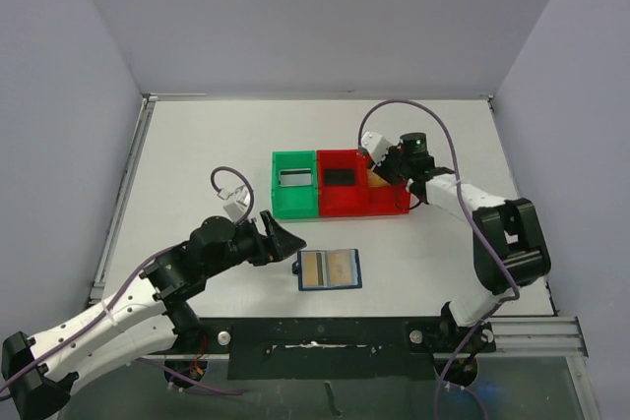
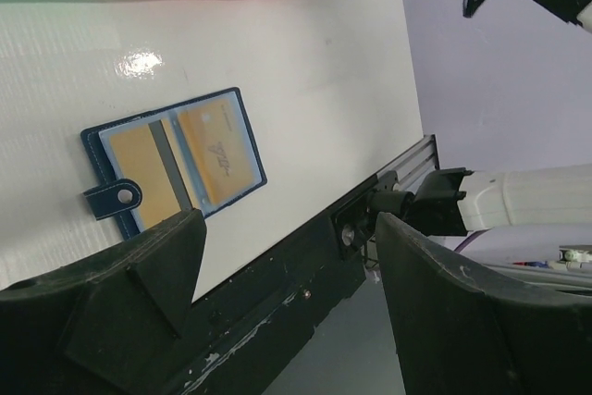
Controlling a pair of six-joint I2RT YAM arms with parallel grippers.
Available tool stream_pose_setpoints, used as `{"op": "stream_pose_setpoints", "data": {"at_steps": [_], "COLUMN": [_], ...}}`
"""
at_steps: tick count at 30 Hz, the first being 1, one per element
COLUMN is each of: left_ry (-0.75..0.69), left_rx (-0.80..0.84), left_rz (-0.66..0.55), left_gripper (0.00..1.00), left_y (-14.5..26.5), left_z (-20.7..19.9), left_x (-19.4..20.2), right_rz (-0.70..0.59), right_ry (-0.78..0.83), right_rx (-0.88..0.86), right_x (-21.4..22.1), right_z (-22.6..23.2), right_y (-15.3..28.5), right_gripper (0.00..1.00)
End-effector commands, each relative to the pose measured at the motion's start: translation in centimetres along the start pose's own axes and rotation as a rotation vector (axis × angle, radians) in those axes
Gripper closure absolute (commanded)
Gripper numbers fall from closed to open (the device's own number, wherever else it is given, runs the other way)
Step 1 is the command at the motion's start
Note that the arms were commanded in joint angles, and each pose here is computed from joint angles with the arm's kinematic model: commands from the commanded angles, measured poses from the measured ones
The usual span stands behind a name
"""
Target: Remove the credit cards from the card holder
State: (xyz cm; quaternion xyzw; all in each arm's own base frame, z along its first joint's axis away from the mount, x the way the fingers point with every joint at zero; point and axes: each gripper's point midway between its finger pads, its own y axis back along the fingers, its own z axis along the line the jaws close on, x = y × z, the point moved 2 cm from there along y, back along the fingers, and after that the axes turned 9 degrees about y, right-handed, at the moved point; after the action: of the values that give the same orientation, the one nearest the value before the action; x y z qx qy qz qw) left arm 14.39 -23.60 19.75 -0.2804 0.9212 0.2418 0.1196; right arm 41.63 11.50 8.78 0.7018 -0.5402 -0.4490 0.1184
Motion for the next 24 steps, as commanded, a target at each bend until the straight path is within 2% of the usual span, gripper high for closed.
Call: {"op": "stream_pose_setpoints", "data": {"at_steps": [1, 4, 5, 6, 7, 8, 10, 13, 17, 21, 24], "left_ry": [0.004, 0.011, 0.016, 0.008, -0.004, -0.019, -0.044, -0.056, -0.022, -0.019, -0.013], "left_rx": [0.054, -0.004, -0.049, -0.091, -0.137, -0.16, -0.182, -0.149, -0.11, -0.155, -0.176], "left_rz": [-0.042, -0.029, -0.023, -0.012, 0.014, 0.035, 0.084, 0.108, 0.135, 0.175, 0.207], "left_gripper": [0.27, 0.27, 0.29, 0.3, 0.3, 0.3, 0.3, 0.3, 0.3, 0.3, 0.32], "left_y": [0.3, 0.0, -0.3, -0.6, -1.0, -1.5, -2.5, -3.5, -4.4, -5.2, -5.5], "left_z": [-1.6, -0.2, 0.6, 1.3, 2.0, 2.1, 2.1, 1.6, 1.8, 3.0, 3.5], "left_x": [-1.0, -0.6, -0.5, -0.3, 0.0, 0.2, 0.8, 1.6, 2.6, 3.5, 4.2], "right_rz": [-0.307, -0.463, -0.495, -0.515, -0.525, -0.539, -0.546, -0.522, -0.572, -0.492, -0.431], "right_ry": [-0.346, -0.617, -0.805, -1.082, -1.266, -1.345, -1.392, -1.426, -1.496, -1.572, -1.58], "right_rx": [0.391, 0.465, 0.471, 0.445, 0.358, 0.24, 0.02, -0.102, -0.217, -0.31, -0.288], "right_x": [-7.4, -9.6, -9.6, -9.2, -9.0, -8.7, -9.5, -10.0, -10.7, -11.3, -11.8], "right_z": [-7.5, -7.3, -7.1, -6.4, -5.3, -4.2, -1.6, 1.2, 4.0, 8.1, 11.3], "right_y": [7.9, 12.4, 13.6, 14.3, 14.5, 14.7, 15.0, 15.0, 15.8, 15.2, 14.6], "right_gripper": [0.63, 0.47, 0.37, 0.28, 0.3, 0.3, 0.18, 0.07, 0.05, 0.06, 0.07]}}
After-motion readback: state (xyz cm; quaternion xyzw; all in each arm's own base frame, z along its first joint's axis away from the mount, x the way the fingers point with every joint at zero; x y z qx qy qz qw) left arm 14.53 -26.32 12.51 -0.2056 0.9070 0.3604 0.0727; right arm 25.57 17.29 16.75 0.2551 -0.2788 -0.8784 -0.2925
